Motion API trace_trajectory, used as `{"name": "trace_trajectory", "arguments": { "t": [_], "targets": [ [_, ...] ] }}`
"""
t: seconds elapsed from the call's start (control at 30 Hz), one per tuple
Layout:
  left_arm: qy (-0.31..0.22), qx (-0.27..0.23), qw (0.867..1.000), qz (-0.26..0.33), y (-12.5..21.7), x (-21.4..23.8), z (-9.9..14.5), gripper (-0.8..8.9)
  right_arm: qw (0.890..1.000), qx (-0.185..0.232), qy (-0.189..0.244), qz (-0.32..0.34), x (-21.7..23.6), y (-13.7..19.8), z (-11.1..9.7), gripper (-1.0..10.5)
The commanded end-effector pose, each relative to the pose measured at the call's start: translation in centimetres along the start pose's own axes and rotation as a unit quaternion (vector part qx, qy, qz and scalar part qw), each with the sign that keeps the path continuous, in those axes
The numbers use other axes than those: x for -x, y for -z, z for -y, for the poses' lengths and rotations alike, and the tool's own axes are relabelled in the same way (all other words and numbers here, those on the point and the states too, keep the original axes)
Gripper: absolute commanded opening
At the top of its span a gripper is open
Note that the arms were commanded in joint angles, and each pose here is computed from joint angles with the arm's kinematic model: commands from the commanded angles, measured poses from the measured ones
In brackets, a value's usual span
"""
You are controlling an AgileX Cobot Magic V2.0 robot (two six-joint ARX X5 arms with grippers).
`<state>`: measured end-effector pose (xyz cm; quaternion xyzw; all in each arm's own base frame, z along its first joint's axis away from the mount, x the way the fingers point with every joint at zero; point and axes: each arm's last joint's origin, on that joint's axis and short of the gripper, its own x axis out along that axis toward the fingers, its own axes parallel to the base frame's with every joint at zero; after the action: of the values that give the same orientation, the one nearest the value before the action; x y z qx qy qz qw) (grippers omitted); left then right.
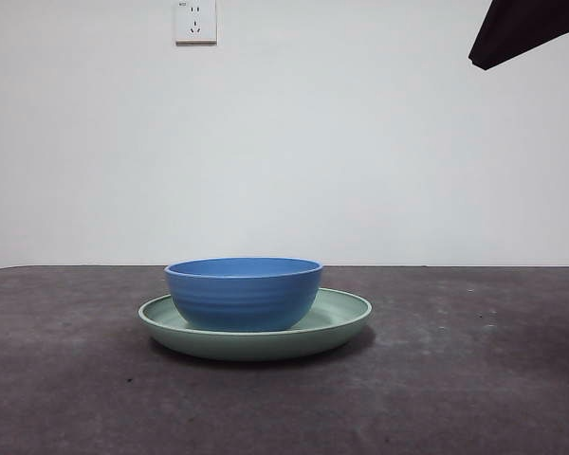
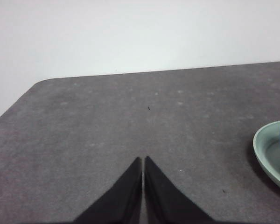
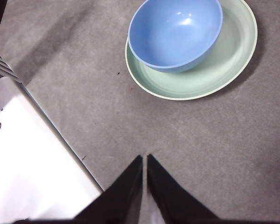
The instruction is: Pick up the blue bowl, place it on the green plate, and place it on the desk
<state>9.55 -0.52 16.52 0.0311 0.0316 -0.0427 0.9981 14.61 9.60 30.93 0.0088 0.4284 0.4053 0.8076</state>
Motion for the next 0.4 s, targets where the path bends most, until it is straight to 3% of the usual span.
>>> {"name": "trace_trajectory", "arguments": {
  "t": [0.03, 0.4],
  "targets": [
    [-0.001, 0.003, 1.0, -0.026, 1.02, -0.15, 0.03, 0.08, 1.0, 0.011, -0.004, 0.007, 0.18, -0.47, -0.26, 0.1],
    [0.001, 0.004, 0.998, -0.056, 1.59, -0.1, 0.07, 0.08, 1.0, 0.011, -0.004, 0.007, 0.18, -0.47, -0.26, 0.1]
  ]
}}
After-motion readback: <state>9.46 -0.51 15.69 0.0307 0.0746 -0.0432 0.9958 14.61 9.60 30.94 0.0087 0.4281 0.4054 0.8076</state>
